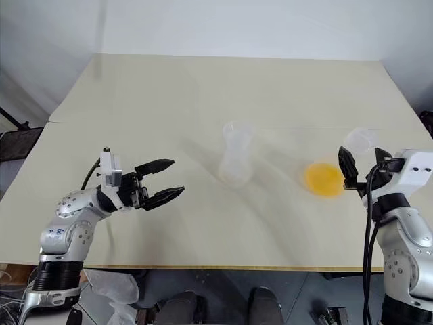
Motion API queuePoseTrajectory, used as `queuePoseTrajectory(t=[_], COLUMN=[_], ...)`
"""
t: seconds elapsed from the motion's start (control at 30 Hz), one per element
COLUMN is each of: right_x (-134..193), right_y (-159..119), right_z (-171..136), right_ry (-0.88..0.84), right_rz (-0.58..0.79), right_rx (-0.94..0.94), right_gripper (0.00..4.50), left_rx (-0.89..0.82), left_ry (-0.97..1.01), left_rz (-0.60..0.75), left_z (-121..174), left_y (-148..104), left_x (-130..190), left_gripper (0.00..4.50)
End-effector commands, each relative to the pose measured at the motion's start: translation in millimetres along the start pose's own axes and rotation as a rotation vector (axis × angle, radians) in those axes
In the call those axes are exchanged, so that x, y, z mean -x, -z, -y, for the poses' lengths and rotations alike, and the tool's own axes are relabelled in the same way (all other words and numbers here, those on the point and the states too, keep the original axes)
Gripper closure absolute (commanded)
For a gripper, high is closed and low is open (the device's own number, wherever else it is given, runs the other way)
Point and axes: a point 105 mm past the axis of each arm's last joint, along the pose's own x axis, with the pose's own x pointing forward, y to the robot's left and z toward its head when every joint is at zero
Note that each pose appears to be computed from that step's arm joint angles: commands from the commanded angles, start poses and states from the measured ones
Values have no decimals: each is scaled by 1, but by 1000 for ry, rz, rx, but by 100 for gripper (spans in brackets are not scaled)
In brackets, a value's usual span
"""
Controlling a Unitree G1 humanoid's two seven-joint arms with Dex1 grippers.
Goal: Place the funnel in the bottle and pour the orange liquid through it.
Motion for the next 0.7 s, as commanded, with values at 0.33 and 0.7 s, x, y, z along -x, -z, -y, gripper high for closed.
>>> queuePoseTrajectory(t=[0.33, 0.7], right_x=[-16, -27], right_y=[-11, -8], right_z=[-6, -17], right_ry=[-78, -127], right_rz=[67, 76], right_rx=[-17, -34], right_gripper=[0, 40], left_rx=[-61, -69], left_ry=[20, 5], left_rz=[47, 51], left_z=[3, 3], left_y=[-18, -19], left_x=[-7, -8], left_gripper=[5, 0])
